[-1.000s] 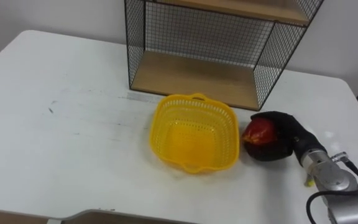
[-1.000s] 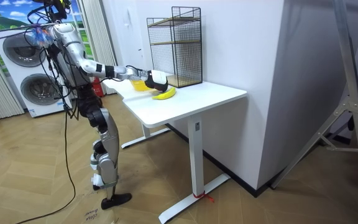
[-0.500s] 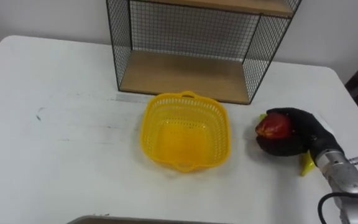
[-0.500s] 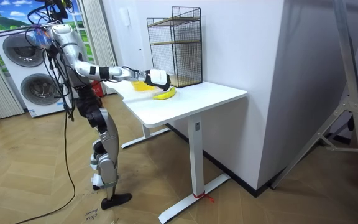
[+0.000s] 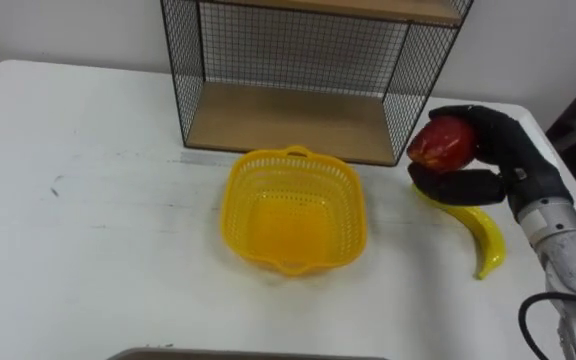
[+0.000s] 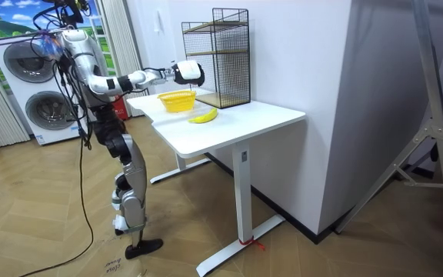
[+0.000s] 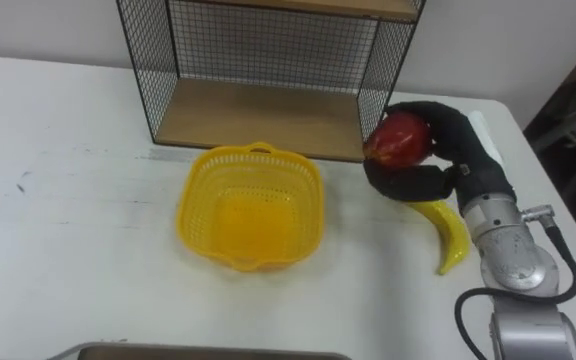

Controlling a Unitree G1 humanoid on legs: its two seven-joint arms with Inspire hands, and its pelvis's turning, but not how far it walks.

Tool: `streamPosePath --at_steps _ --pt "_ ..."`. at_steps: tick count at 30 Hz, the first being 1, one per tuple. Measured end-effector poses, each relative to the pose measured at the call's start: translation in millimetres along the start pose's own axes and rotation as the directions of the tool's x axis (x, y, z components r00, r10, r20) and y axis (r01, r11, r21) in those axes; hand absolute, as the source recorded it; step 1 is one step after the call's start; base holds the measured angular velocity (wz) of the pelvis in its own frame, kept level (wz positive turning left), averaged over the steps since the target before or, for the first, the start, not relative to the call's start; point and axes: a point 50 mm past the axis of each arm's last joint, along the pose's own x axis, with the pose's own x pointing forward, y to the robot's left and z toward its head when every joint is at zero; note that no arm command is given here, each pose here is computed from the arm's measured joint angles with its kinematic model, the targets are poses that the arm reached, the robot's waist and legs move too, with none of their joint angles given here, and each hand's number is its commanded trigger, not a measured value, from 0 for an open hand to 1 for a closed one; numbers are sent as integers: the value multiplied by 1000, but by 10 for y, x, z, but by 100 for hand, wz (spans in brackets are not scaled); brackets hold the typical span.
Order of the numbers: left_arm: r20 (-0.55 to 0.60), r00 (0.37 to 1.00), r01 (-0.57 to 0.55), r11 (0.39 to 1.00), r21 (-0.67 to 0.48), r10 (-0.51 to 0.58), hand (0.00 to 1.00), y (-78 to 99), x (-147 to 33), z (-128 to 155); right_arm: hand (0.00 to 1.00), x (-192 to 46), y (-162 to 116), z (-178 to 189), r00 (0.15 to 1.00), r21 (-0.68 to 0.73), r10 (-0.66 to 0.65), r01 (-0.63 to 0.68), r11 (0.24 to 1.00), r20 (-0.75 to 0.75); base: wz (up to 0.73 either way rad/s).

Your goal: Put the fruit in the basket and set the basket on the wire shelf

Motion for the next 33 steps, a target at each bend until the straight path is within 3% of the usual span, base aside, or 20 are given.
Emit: streamPosePath --at_steps 11,21,33 --pt "47 999 -3 1000 14 3 0 19 10 120 100 0 35 219 995 -18 45 -43 999 92 0" --pt "72 997 -8 998 55 4 0 40 14 186 100 -19 343 481 951 -53 237 -231 971 197 -2" --pt "75 997 -9 998 55 5 0 45 16 206 97 -35 465 499 922 -110 346 -330 937 175 0"
